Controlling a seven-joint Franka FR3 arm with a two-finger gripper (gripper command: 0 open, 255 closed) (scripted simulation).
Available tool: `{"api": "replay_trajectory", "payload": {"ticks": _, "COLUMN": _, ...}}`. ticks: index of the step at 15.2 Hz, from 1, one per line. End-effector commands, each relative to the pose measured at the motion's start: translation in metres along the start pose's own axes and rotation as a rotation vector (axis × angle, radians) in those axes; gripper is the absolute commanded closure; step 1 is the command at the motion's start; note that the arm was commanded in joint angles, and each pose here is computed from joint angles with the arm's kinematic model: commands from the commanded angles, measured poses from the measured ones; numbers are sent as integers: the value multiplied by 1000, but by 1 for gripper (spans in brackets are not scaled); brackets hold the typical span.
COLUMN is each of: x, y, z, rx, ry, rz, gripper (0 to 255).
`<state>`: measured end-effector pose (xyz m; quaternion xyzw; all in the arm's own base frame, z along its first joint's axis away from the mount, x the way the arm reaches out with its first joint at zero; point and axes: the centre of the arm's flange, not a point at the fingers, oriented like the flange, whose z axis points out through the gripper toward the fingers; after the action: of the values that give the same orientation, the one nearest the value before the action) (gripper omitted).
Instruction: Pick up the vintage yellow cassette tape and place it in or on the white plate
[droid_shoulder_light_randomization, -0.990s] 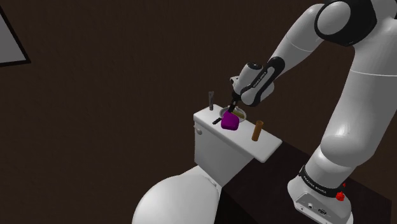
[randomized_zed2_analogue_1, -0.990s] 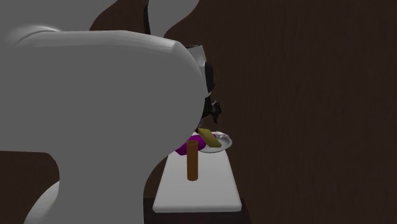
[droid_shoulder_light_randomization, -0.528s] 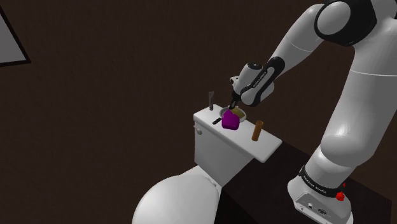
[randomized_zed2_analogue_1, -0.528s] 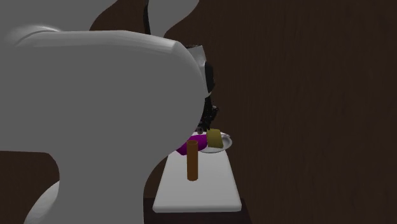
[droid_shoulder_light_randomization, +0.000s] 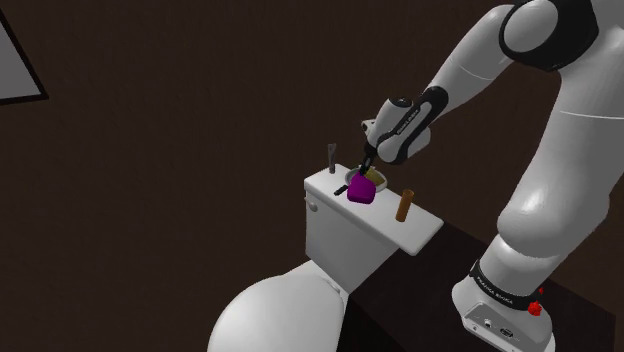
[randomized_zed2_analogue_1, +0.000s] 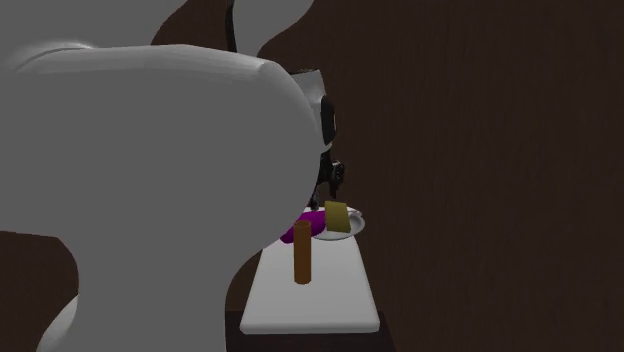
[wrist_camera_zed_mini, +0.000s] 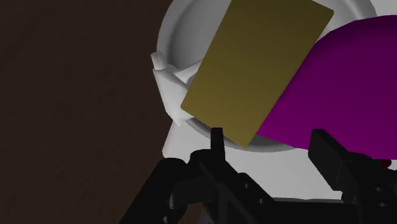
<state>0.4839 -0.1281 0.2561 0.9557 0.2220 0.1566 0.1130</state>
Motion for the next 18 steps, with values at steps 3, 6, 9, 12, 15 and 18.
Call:
{"api": "replay_trajectory", "payload": {"ticks": 3, "x": -62, "y": 76, "z": -1, "rx": 316, "ry": 70, "rz": 281, "gripper": 0}}
{"api": "replay_trajectory", "payload": {"ticks": 6, "x": -60, "y": 72, "z": 14, "rx": 316, "ry": 70, "rz": 281, "gripper": 0}}
{"api": "replay_trajectory", "payload": {"ticks": 9, "x": -58, "y": 67, "z": 29, "rx": 316, "ry": 70, "rz": 281, "gripper": 0}}
{"api": "replay_trajectory", "payload": {"ticks": 12, "x": -57, "y": 64, "z": 37, "rx": 316, "ry": 70, "rz": 281, "gripper": 0}}
{"api": "replay_trajectory", "payload": {"ticks": 15, "x": -57, "y": 64, "z": 37, "rx": 316, "ry": 70, "rz": 281, "gripper": 0}}
{"api": "replay_trajectory", "payload": {"ticks": 18, "x": -57, "y": 64, "z": 37, "rx": 316, "ry": 70, "rz": 281, "gripper": 0}}
